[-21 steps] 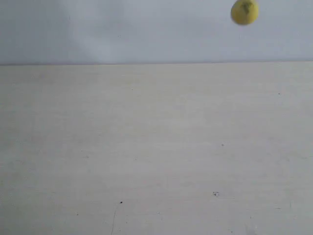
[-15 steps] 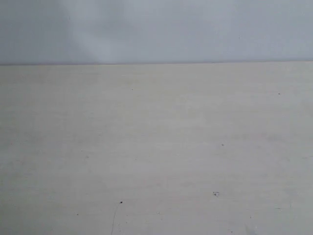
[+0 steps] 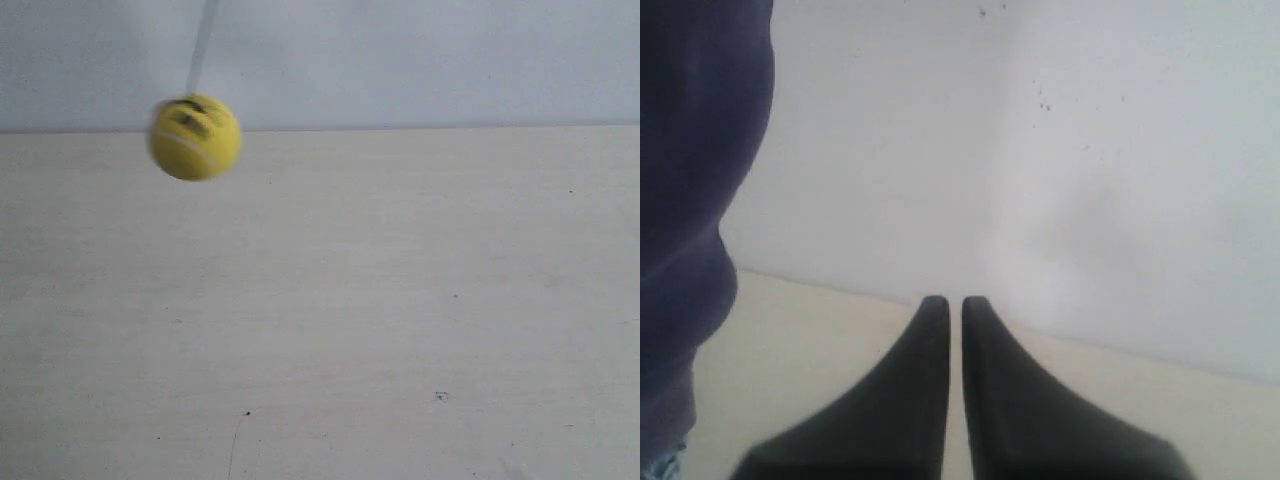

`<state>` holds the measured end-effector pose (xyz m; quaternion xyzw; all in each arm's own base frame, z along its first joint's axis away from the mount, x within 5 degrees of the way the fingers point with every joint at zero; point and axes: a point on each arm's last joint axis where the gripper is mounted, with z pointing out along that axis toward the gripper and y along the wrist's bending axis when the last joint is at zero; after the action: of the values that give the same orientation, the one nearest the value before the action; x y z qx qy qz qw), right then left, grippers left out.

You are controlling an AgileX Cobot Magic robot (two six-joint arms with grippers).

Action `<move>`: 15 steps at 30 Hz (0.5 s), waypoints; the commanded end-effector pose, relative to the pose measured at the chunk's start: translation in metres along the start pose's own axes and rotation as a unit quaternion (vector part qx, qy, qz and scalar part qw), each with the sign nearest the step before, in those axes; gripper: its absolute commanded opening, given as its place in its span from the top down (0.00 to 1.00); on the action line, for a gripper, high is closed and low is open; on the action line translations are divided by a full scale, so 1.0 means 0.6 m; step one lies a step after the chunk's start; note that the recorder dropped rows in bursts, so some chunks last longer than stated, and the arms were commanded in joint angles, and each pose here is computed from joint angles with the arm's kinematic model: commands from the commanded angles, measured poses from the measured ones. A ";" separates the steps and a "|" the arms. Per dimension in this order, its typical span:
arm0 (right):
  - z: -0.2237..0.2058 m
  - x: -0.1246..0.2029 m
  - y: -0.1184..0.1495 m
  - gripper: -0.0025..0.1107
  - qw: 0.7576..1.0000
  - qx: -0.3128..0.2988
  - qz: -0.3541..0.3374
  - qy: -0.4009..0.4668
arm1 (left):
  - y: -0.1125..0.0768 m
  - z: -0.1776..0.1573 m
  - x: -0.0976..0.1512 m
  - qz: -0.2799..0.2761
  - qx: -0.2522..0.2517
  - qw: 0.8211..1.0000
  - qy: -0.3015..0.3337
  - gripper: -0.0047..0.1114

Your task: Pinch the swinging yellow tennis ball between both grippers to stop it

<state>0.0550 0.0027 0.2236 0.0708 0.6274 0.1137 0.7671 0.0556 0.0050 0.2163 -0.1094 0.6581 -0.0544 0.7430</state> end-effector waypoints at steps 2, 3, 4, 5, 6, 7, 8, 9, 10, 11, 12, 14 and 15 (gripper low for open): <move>-0.001 -0.004 0.001 0.98 0.999 -0.005 0.047 -0.011 | -0.004 -0.001 -0.011 -0.040 0.016 0.998 -0.040 0.92; -0.001 -0.004 0.001 0.98 0.999 -0.005 0.047 -0.011 | -0.004 -0.001 -0.012 -0.040 0.018 0.998 -0.045 0.92; -0.001 -0.005 0.002 0.98 0.999 -0.006 0.047 -0.014 | -0.005 -0.001 -0.014 -0.040 0.020 0.998 -0.050 0.92; -0.001 -0.007 0.003 0.98 0.999 -0.010 0.046 -0.021 | -0.006 -0.001 -0.016 -0.038 0.023 0.997 -0.058 0.92; -0.001 -0.011 0.005 0.98 0.998 -0.017 0.045 -0.034 | -0.008 -0.002 -0.021 -0.030 0.030 0.996 -0.073 0.92; -0.002 -0.016 0.007 0.98 0.998 -0.026 0.043 -0.049 | -0.010 -0.003 -0.024 -0.022 0.035 0.996 -0.084 0.92; -0.002 -0.021 0.010 0.98 0.996 -0.037 0.039 -0.067 | -0.012 -0.004 -0.028 -0.015 0.043 0.994 -0.098 0.92; -0.003 -0.026 0.013 0.98 0.995 -0.046 0.035 -0.082 | -0.015 -0.004 -0.031 -0.009 0.051 0.993 -0.110 0.92; -0.004 -0.028 0.015 0.98 0.994 -0.052 0.032 -0.092 | -0.017 -0.005 -0.034 -0.010 0.058 0.991 -0.120 0.92; -0.005 -0.031 0.016 0.98 0.993 -0.057 0.032 -0.099 | -0.019 -0.006 -0.037 -0.006 0.066 0.990 -0.128 0.92; -0.005 -0.034 0.017 0.98 0.992 -0.059 0.031 -0.104 | -0.022 -0.008 -0.042 -0.001 0.074 0.988 -0.137 0.92; -0.006 -0.054 0.023 0.98 0.990 -0.064 0.028 -0.121 | -0.031 -0.011 -0.058 0.006 0.093 0.983 -0.160 0.92; -0.007 -0.063 0.025 0.98 0.989 -0.067 0.027 -0.129 | -0.034 -0.014 -0.069 0.001 0.101 0.980 -0.171 0.92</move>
<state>0.0482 0.0065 0.2459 0.0631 0.5435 0.1648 0.8206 0.0488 -0.0028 0.2448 -0.0597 0.5474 -0.0856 0.8304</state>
